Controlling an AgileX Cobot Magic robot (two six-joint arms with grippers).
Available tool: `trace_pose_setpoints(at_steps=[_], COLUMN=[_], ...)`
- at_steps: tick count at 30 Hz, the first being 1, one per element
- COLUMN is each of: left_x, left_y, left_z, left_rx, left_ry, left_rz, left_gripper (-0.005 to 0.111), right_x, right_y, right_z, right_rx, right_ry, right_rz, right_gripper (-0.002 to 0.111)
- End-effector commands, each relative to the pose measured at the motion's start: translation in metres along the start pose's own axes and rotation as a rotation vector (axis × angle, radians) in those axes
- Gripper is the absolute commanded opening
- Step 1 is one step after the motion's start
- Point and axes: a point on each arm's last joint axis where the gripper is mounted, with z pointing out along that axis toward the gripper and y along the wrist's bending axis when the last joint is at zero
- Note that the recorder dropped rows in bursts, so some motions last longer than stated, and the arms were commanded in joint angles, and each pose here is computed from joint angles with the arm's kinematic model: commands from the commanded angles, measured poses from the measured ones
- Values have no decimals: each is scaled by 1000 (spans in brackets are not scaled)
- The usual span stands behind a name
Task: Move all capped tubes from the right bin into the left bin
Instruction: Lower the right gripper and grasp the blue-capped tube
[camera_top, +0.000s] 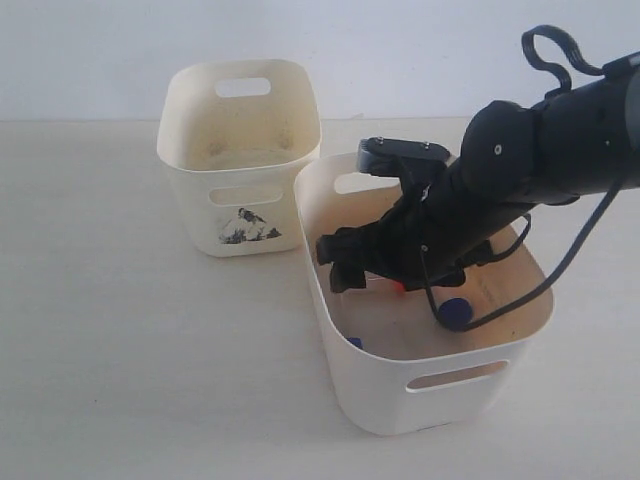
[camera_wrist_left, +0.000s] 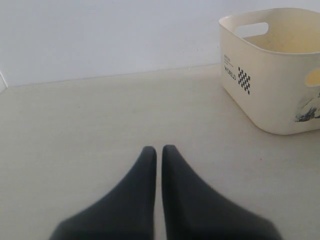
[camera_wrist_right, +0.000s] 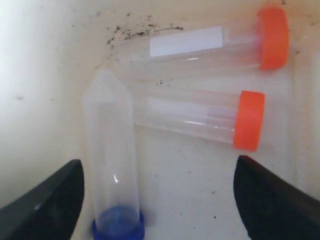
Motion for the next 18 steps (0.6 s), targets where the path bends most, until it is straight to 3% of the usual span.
trace_pose_setpoints(at_steps=[1,18], left_x=[-3,-3], left_y=[0,0], left_z=[0,0], left_rx=[1,1], left_ry=[-20,-20], left_rz=[-18,-18], left_gripper=[4,4], right_x=[-2,-2], right_y=[-1,0], right_z=[0,-1], right_rx=[-4,-14], right_ry=[-24,-22], right_rz=[45,127], right_gripper=[77,77])
